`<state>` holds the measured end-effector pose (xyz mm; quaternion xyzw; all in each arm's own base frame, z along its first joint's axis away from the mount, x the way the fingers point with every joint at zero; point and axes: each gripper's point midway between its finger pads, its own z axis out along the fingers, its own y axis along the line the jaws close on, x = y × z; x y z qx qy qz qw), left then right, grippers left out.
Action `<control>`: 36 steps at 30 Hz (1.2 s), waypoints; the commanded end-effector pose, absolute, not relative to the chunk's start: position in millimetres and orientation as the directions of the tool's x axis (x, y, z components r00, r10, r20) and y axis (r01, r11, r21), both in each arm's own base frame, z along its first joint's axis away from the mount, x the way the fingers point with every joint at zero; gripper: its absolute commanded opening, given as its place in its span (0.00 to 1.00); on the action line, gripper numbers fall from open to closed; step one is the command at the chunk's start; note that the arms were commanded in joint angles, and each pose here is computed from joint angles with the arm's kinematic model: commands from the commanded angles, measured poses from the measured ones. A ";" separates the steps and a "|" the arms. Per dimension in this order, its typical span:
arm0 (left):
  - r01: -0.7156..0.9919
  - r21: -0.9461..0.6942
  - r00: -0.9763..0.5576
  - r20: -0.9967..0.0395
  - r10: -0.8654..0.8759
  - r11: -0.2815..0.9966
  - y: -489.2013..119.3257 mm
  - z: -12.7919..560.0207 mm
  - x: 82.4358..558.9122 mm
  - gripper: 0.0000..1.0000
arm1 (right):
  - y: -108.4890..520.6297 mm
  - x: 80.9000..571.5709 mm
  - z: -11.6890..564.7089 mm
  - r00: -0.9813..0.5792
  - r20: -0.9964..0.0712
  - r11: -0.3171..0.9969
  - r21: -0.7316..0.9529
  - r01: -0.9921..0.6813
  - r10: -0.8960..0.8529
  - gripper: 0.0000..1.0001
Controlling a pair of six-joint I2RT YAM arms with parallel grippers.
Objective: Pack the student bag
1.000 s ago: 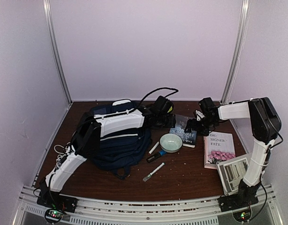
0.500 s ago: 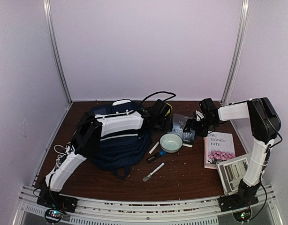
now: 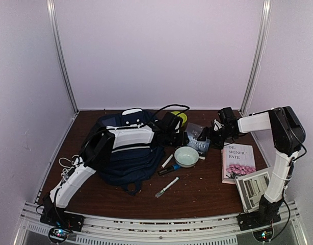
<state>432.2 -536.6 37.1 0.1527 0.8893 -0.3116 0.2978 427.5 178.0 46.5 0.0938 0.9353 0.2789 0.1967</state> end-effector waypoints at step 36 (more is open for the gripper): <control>0.554 -0.546 -0.756 -0.646 0.105 0.628 -553.9 27.4 424.4 0.51 | 273.3 452.1 186.7 -0.838 -0.287 0.228 0.953 -0.200 0.464 0.59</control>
